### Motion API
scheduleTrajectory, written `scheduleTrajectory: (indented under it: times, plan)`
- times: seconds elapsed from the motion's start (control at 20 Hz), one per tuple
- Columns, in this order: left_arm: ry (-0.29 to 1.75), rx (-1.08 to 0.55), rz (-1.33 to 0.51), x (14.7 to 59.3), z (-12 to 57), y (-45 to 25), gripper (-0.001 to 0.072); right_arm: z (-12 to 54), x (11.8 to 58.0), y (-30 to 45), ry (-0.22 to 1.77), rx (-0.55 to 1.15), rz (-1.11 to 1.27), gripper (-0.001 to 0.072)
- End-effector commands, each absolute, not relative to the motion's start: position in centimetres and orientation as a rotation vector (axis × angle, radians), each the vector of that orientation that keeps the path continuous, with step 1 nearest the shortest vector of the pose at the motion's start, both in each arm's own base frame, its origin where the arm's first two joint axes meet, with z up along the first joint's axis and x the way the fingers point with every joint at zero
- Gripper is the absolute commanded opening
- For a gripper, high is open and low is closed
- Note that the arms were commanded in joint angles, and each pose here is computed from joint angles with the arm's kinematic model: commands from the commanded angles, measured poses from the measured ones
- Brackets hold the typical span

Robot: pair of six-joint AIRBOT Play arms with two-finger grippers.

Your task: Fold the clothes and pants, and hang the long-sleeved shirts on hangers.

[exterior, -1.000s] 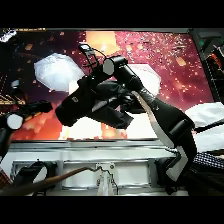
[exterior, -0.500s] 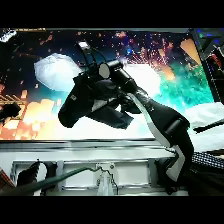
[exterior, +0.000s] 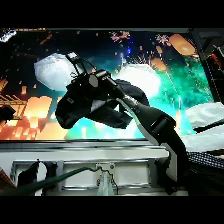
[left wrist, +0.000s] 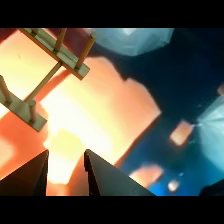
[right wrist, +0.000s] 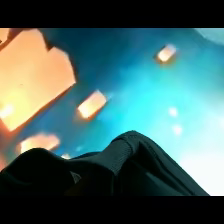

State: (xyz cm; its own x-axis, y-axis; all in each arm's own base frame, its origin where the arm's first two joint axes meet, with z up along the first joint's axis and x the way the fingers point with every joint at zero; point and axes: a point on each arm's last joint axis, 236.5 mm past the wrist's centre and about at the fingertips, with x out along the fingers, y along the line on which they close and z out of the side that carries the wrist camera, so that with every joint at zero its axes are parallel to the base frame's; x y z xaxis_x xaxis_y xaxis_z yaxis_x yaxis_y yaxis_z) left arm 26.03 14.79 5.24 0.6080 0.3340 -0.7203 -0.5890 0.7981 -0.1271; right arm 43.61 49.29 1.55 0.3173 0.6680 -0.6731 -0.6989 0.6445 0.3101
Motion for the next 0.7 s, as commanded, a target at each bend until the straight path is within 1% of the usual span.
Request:
scheduleTrajectory:
  times: [0.0, 0.1, 0.3, 0.4, 0.5, 0.65]
  plan:
    - [0.781, -0.2, 0.595, 24.6, 6.0, 17.0, 0.0235, 0.9, 43.7, 49.6, 0.854, -0.062, 0.905, 0.0023]
    - [0.794, -0.106, 0.64, 24.3, 7.1, 18.8, 0.0236, 0.7, 43.4, 49.5, 0.868, -0.069, 0.908, 0.0023]
    - [0.808, -0.06, 0.684, 27.0, 9.6, 22.5, 0.0236, 0.3, 43.0, 49.4, 0.89, -0.077, 0.912, 0.0023]
    - [0.841, 0.05, 0.715, 28.3, 11.4, 25.6, 0.0266, -0.1, 42.4, 49.1, 0.926, -0.089, 0.918, 0.0023]
    - [0.914, 0.174, 0.684, 29.6, 12.0, 27.9, 0.0266, -0.6, 41.8, 48.8, 0.958, -0.103, 0.923, 0.0023]
    - [1.066, 0.128, 0.732, 29.0, 9.8, 31.4, 0.0266, -0.9, 41.2, 48.7, 0.983, -0.109, 0.929, 0.0022]
